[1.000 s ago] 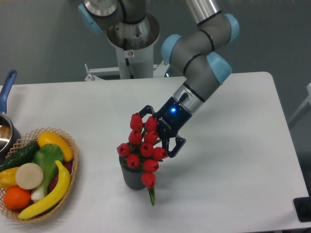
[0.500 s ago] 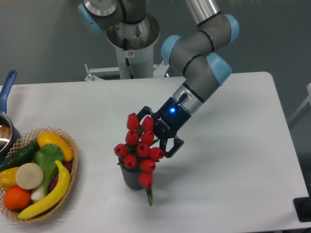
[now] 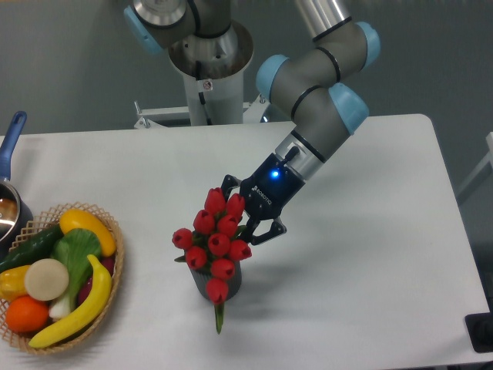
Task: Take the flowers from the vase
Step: 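Close the gripper on the tulip stems just below the blooms, then lift the gripped tulips upward, drawing the stems out of the vase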
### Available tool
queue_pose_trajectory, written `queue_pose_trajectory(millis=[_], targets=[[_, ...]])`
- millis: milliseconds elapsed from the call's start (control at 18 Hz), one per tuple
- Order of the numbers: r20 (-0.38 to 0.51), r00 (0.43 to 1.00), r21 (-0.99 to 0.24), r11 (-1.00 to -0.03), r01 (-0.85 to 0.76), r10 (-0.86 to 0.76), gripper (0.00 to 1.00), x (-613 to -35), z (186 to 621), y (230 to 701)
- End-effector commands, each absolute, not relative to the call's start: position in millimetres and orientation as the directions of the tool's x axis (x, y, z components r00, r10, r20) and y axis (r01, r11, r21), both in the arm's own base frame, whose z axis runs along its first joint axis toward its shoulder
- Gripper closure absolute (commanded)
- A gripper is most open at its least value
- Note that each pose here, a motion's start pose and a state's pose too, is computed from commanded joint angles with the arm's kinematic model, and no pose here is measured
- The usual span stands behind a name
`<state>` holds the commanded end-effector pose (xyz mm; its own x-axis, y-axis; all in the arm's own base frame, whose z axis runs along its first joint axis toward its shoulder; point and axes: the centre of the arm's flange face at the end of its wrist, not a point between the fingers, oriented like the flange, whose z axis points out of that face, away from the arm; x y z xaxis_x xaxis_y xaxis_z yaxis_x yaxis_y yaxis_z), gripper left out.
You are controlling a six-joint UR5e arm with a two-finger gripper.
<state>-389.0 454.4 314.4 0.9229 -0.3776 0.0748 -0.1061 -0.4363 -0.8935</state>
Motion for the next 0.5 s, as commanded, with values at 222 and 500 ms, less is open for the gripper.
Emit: queue_pose_trajectory(millis=[222,500], targets=[[0.084,0.922,-0.905,-0.417,-0.088,-0.377,0.56,-388.7,317.7,454.6],[0.084,0.922,-0.906,-0.414,-0.088,-0.379,0.6,-387.9,318.0,455.3]])
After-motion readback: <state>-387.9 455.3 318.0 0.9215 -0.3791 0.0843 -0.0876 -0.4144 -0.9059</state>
